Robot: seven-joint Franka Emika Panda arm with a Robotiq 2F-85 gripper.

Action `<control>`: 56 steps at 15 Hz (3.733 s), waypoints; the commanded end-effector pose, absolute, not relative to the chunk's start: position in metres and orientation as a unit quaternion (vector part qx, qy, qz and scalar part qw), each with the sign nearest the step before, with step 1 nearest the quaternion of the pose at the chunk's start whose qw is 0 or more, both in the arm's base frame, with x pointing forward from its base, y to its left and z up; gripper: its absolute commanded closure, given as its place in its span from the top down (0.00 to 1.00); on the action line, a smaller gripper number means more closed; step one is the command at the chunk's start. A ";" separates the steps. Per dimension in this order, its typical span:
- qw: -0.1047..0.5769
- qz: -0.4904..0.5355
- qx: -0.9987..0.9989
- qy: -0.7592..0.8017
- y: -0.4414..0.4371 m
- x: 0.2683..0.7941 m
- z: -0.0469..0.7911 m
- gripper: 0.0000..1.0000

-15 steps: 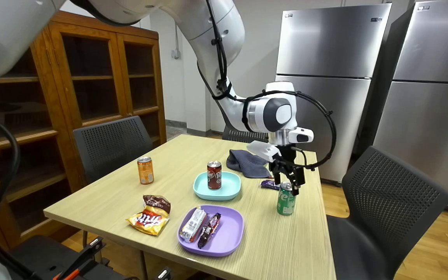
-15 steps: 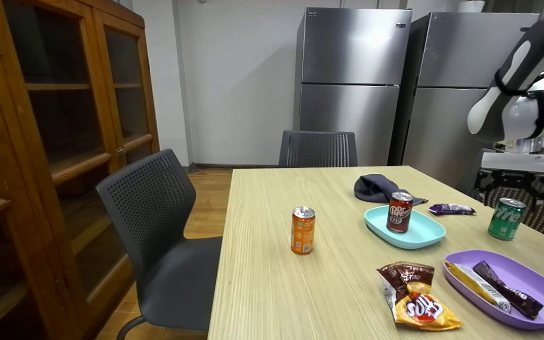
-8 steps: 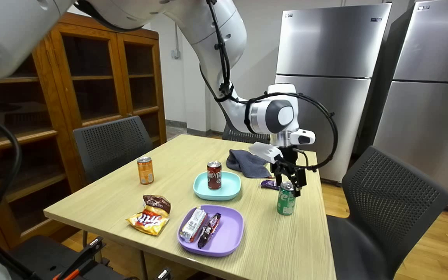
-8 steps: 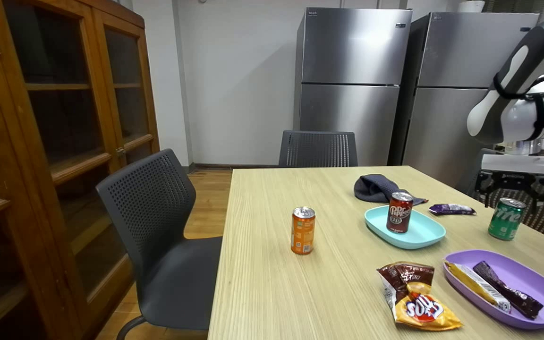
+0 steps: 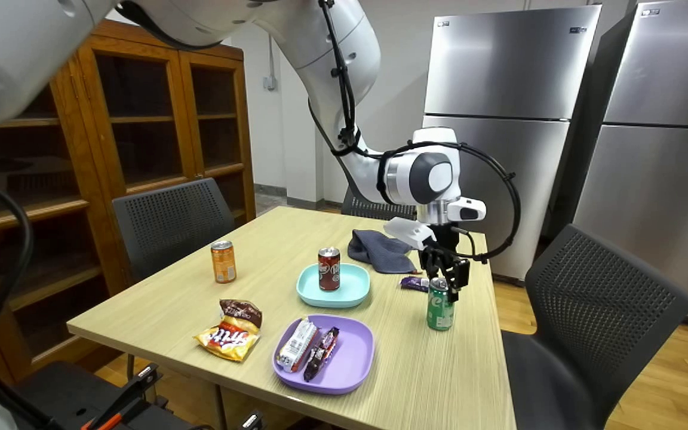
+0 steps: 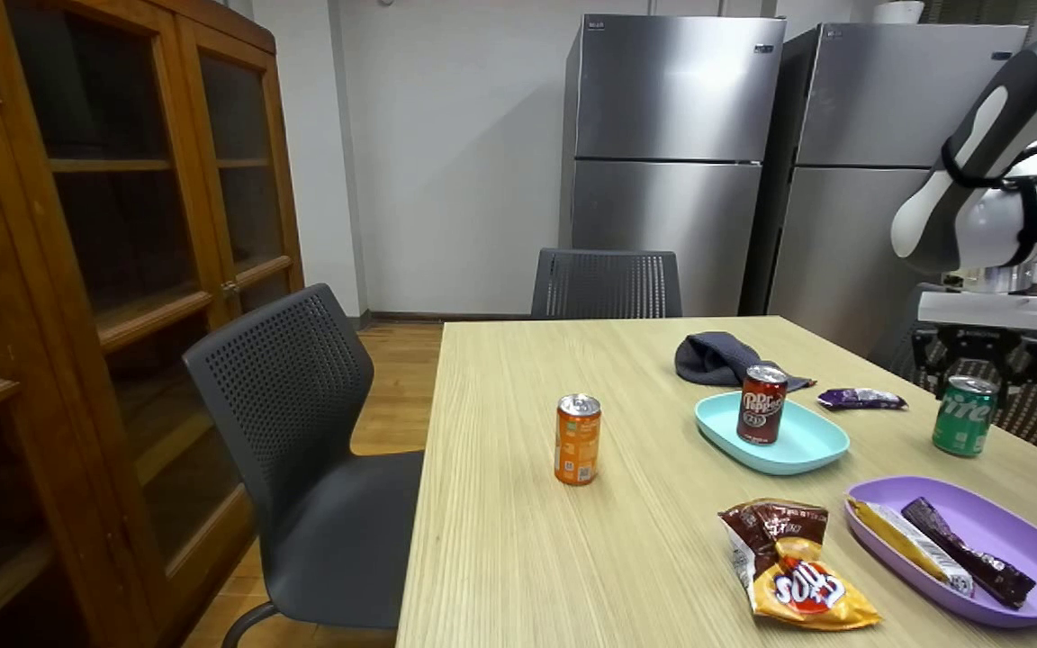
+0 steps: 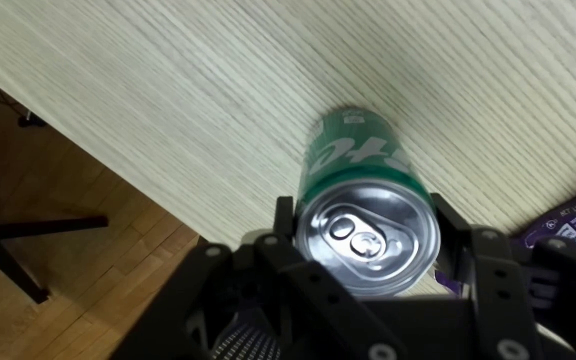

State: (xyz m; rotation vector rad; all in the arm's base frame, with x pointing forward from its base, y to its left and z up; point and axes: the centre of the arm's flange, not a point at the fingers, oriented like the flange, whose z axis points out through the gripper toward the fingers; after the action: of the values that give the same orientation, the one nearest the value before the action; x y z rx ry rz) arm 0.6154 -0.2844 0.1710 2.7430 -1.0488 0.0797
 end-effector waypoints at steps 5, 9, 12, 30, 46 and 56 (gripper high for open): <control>0.084 0.029 0.929 -0.358 -0.282 0.614 0.186 0.40; 0.068 0.037 0.936 -0.344 -0.271 0.612 0.201 0.40; 0.057 0.041 0.939 -0.336 -0.261 0.615 0.211 0.40; 0.013 0.044 0.942 -0.331 -0.179 0.601 0.253 0.40; 0.014 0.034 0.908 -0.418 -0.087 0.605 0.236 0.40; 0.033 0.032 0.885 -0.463 -0.079 0.620 0.217 0.40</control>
State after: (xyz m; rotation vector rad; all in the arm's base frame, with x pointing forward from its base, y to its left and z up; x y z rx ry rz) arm 0.6095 -0.0804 0.2159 2.7666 -1.3965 0.0714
